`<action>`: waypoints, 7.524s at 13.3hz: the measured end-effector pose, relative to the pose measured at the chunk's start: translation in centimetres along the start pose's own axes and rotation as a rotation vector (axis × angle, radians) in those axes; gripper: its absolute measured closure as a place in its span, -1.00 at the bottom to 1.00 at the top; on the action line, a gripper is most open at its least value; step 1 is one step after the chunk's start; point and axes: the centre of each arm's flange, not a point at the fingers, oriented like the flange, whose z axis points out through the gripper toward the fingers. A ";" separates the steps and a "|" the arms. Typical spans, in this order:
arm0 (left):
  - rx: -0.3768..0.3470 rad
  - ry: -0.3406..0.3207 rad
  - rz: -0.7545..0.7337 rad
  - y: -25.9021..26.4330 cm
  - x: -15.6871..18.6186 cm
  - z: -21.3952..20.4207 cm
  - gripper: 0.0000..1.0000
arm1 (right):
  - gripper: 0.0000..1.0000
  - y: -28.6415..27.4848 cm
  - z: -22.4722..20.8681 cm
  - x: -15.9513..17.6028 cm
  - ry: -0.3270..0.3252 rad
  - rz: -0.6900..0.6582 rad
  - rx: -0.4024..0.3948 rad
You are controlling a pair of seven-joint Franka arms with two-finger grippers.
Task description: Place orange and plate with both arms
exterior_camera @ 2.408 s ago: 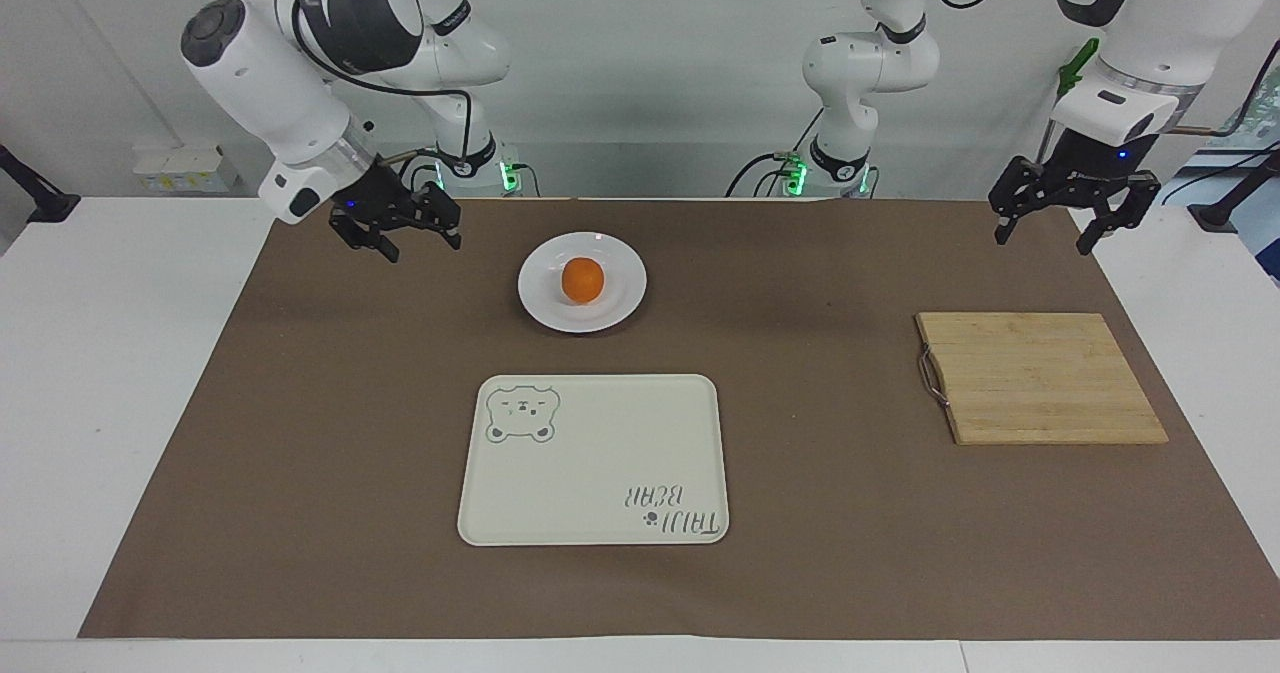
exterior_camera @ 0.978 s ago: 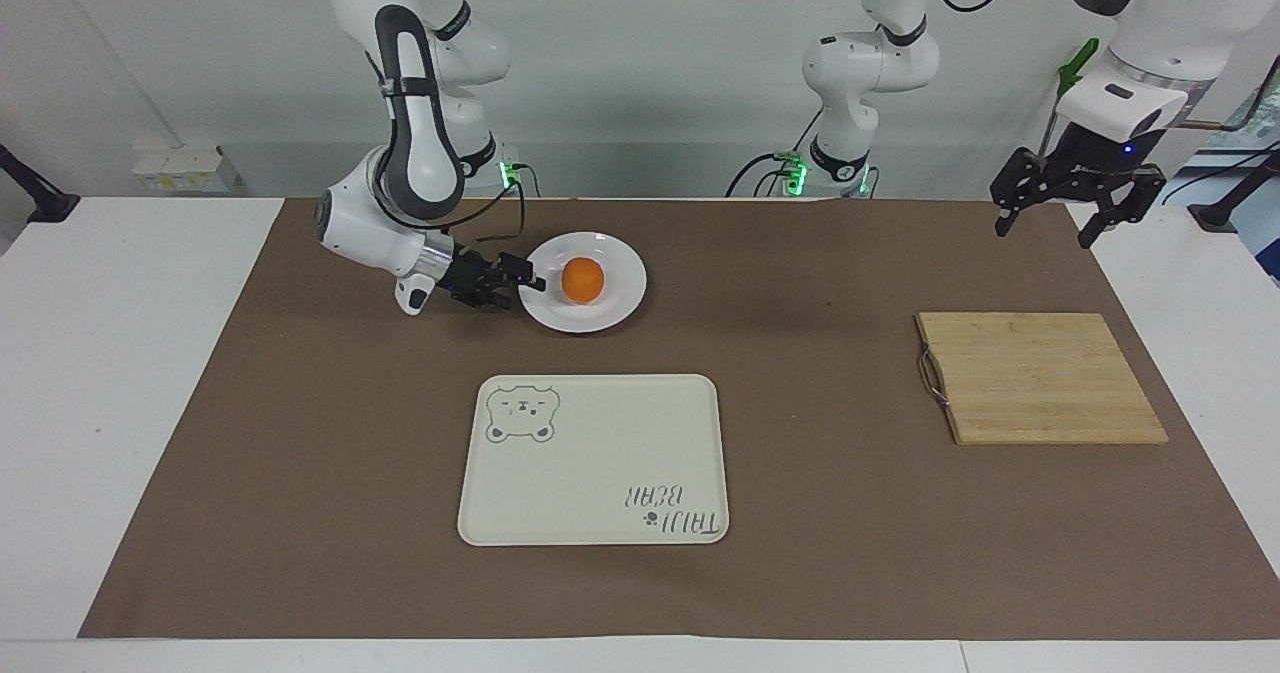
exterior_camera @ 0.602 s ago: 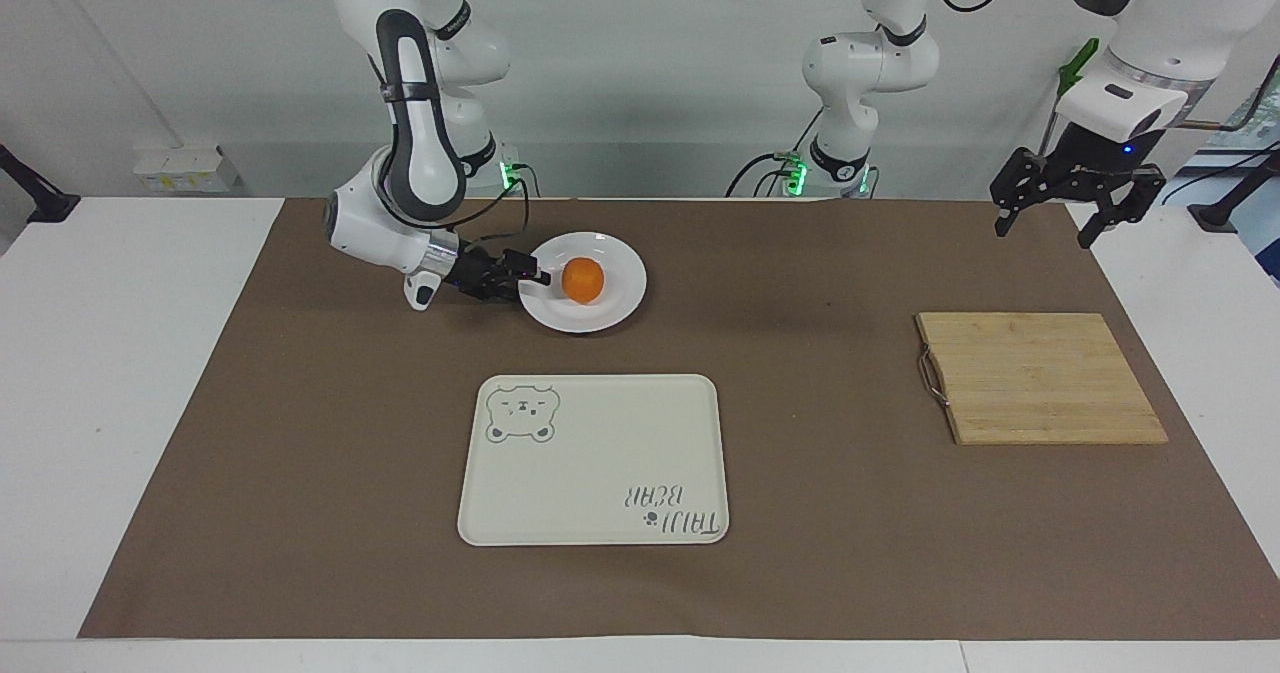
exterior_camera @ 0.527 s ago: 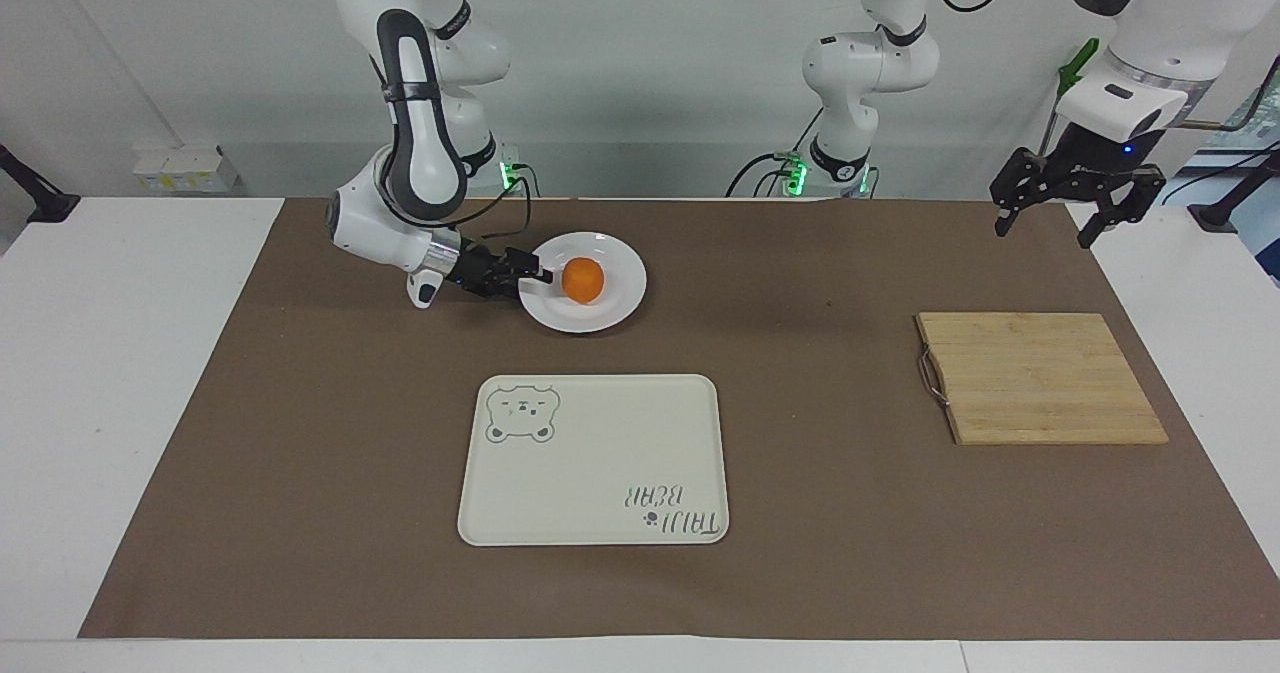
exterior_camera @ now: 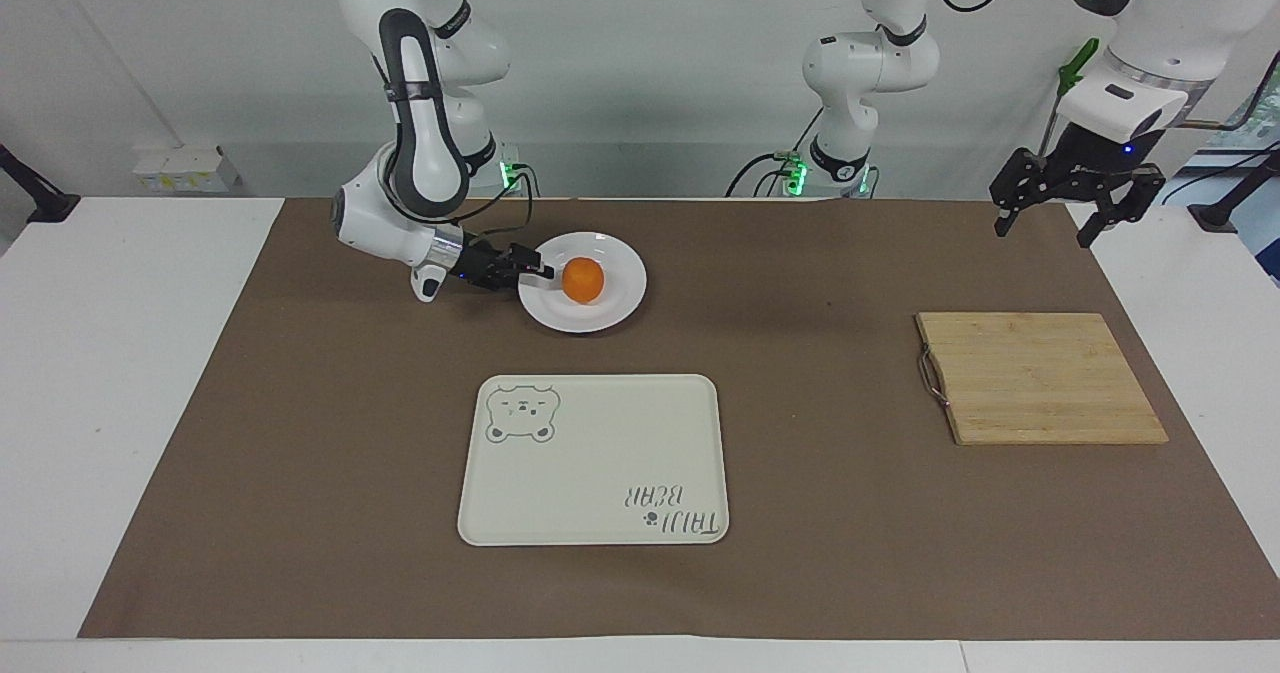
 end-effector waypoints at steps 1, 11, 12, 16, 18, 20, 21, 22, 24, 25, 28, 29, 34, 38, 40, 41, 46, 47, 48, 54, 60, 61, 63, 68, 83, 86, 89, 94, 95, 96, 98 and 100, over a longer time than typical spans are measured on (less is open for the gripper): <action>0.000 0.000 -0.001 0.1 0.0 0.0 -1.00 | -0.05 0.0 0.0 0.0 0.000 0.001 0.000; 0.011 -0.040 -0.029 2.8 -0.5 0.5 -1.00 | 0.89 -2.0 -1.7 1.0 0.015 -0.107 0.036; 0.021 -0.044 -0.026 2.8 -0.5 0.6 -1.00 | 0.90 -2.4 -2.3 1.5 0.028 -0.142 0.039; 0.020 -0.109 -0.045 3.1 -1.3 0.9 -1.00 | 0.90 -4.2 -4.7 3.1 0.043 -0.232 0.075; 0.017 -0.142 -0.058 3.3 -2.1 0.8 -1.00 | 0.90 -5.4 -6.4 3.9 0.049 -0.257 0.103; 0.017 -0.143 -0.061 3.3 -2.4 0.6 -1.00 | 0.90 -6.4 -8.4 5.1 0.058 -0.273 0.127; 0.017 -0.143 -0.062 3.3 -2.4 0.5 -1.00 | 0.90 -6.9 -9.2 6.0 0.062 -0.267 0.134; 0.017 -0.140 -0.062 3.3 -2.4 0.5 -1.00 | 0.90 -7.5 -9.9 7.0 0.070 -0.252 0.135; 0.016 -0.122 -0.063 3.2 -2.2 0.4 -1.00 | 0.90 -8.8 -11.0 9.6 0.087 -0.211 0.132; 0.017 -0.113 -0.063 3.2 -2.1 0.3 -1.00 | 0.90 -9.6 -11.5 11.0 0.096 -0.193 0.130; 0.018 -0.106 -0.063 3.2 -2.0 0.3 -1.00 | 0.90 -12.4 -12.9 15.1 0.128 -0.144 0.128; 0.018 -0.106 -0.064 3.2 -2.0 0.3 -1.00 | 0.90 -12.8 -13.0 16.3 0.139 -0.126 0.135; 0.018 -0.106 -0.079 2.3 -2.1 0.3 -1.00 | 0.90 -13.0 -8.2 22.2 0.210 -0.080 0.153; 0.018 -0.106 -0.079 2.3 -2.1 0.3 -1.00 | 0.90 -12.2 -4.8 25.3 0.226 -0.058 0.127; 0.018 -0.106 -0.079 2.3 -2.1 0.3 -1.00 | 0.90 -11.2 -4.8 25.7 0.224 -0.059 0.113; 0.018 -0.106 -0.079 2.3 -2.1 0.3 -1.00 | 0.90 -10.9 -5.0 25.8 0.226 -0.064 0.107; 0.018 -0.106 -0.079 2.3 -2.1 0.3 -1.00 | 0.90 -10.4 -3.7 25.9 0.212 -0.106 0.087; 0.018 -0.106 -0.079 2.3 -2.1 0.3 -1.00 | 0.90 -9.9 -3.3 26.1 0.210 -0.113 0.081; 0.018 -0.106 -0.079 2.3 -2.1 0.3 -1.00 | 0.90 -9.3 -2.9 26.2 0.210 -0.119 0.076; 0.018 -0.106 -0.079 2.3 -2.1 0.3 -1.00 | 0.74 -7.7 -3.5 26.6 0.229 -0.142 0.051; 0.018 -0.106 -0.079 2.3 -2.1 0.3 -1.00 | -0.68 -7.6 -4.9 26.8 0.254 -0.160 0.012; 0.018 -0.106 -0.079 2.3 -2.1 0.3 -1.00 | -0.93 -7.9 -5.8 26.7 0.258 -0.168 -0.018; 0.018 -0.106 -0.079 2.3 -2.1 0.3 -1.00 | -1.00 -9.5 -8.2 26.2 0.266 -0.164 -0.091; 0.018 -0.106 -0.079 2.3 -2.1 0.3 -1.00 | -1.00 -14.5 -15.8 22.9 0.305 -0.190 -0.453; 0.018 -0.106 -0.079 2.3 -2.1 0.3 -1.00 | -1.00 -21.1 -34.6 4.4 0.247 -0.016 -0.725; 0.018 -0.106 -0.079 2.3 -2.1 0.3 -1.00 | -1.00 -22.6 -36.1 1.5 0.247 -0.019 -0.735; 0.018 -0.106 -0.079 2.3 -2.1 0.3 -1.00 | -1.00 -23.5 -36.7 0.2 0.267 -0.033 -0.733; 0.018 -0.106 -0.079 2.3 -2.1 0.3 -1.00 | -1.00 -23.1 -36.4 0.5 0.248 -0.027 -0.739; 0.018 -0.106 -0.079 2.3 -2.1 0.3 -1.00 | -1.00 -23.1 -36.5 0.5 0.246 -0.041 -0.762; 0.018 -0.106 -0.079 2.3 -2.1 0.3 -1.00 | -1.00 -23.2 -36.7 0.5 0.246 -0.066 -0.792; 0.018 -0.106 -0.079 2.3 -2.1 0.3 -1.00 | -1.00 -23.2 -36.8 0.6 0.251 -0.087 -0.810; 0.018 -0.106 -0.079 2.3 -2.1 0.3 -1.00 | -1.00 -23.1 -36.8 0.6 0.248 -0.089 -0.813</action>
